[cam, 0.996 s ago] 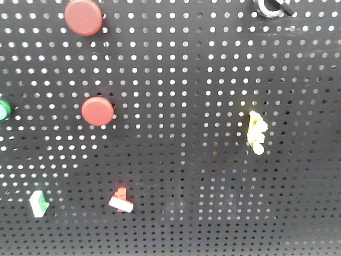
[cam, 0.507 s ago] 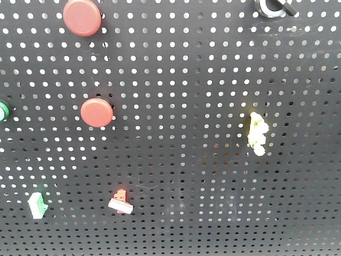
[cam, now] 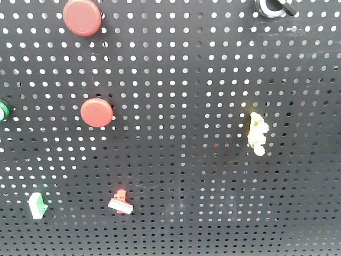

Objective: Rotate knob clockwise with right arm

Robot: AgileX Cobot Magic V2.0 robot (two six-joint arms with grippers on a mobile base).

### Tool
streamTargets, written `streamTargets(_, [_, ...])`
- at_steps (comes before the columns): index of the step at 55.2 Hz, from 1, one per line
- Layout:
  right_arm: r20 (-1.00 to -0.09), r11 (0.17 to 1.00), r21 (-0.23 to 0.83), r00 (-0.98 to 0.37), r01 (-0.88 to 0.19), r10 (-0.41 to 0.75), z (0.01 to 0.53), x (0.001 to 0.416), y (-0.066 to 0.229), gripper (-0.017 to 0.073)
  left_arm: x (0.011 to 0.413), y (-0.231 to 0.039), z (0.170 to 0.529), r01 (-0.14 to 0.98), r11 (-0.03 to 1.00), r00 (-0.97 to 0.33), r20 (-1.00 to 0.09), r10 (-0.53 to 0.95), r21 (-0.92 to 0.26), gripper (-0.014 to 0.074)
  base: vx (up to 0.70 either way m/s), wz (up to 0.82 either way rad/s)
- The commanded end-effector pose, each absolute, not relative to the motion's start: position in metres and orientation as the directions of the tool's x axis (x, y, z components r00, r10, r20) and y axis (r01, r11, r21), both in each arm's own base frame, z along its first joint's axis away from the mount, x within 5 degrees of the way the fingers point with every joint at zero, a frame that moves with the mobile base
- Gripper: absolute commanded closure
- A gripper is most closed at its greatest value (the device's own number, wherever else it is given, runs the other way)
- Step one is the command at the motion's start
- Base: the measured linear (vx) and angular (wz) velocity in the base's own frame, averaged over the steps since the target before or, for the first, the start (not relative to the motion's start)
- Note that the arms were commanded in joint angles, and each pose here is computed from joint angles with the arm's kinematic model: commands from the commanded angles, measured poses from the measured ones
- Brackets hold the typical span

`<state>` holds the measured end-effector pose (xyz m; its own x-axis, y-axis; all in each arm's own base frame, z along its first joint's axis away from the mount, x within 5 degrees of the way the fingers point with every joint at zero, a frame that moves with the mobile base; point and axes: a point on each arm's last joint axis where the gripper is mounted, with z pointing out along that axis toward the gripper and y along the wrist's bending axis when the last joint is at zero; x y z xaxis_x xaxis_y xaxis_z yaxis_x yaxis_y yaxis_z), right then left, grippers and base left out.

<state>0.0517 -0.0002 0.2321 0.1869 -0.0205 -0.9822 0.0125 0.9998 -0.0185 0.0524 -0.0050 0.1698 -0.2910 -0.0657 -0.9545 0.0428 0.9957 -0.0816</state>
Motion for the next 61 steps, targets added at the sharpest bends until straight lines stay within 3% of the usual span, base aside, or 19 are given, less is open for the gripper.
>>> streamTargets(1, [-0.954,0.999,-0.016,0.300,0.030,-0.024,0.292,0.036,-0.001,0.0526,0.054,-0.004,0.174,0.038,0.995,-0.215,-0.973,-0.082,-0.092,0.0600,0.00,0.00])
streamTargets(10, [-0.958,0.997,-0.041,0.279,0.070,-0.059,0.386,0.037,-0.004,0.0526,0.054,-0.004,0.174,0.038,0.995,-0.215,-0.973,-0.082,-0.092,0.0600,0.00,0.00])
streamTargets(17, [-0.962,0.996,-0.042,0.265,0.083,-0.063,0.458,0.063,-0.006,0.0526,0.054,-0.004,0.174,0.038,0.995,-0.215,-0.973,-0.082,-0.092,0.0600,0.00,0.00])
streamTargets(24, [-0.972,0.996,-0.028,0.230,0.089,-0.048,0.498,0.089,-0.007,0.0526,0.054,-0.004,0.174,0.038,0.995,-0.215,-0.973,-0.082,-0.092,0.0600,0.00,0.00])
streamTargets(42, [-0.981,0.997,0.068,0.183,0.039,0.060,0.515,0.109,-0.005,0.0526,0.054,-0.004,0.174,0.038,0.995,-0.215,-0.973,-0.082,-0.092,0.0600,0.00,0.00])
streamTargets(49, [-0.983,1.000,0.029,0.183,-0.008,0.030,0.515,0.108,0.000,0.0559,0.054,-0.004,0.174,0.038,0.995,-0.215,-0.973,-0.082,-0.092,0.0600,0.00,0.00])
streamTargets(61, [-0.989,0.969,-0.065,0.145,-0.239,-0.031,0.513,0.124,0.022,0.0568,0.054,-0.004,0.174,0.038,0.995,-0.215,-0.973,-0.082,-0.092,0.0600,0.00,0.00])
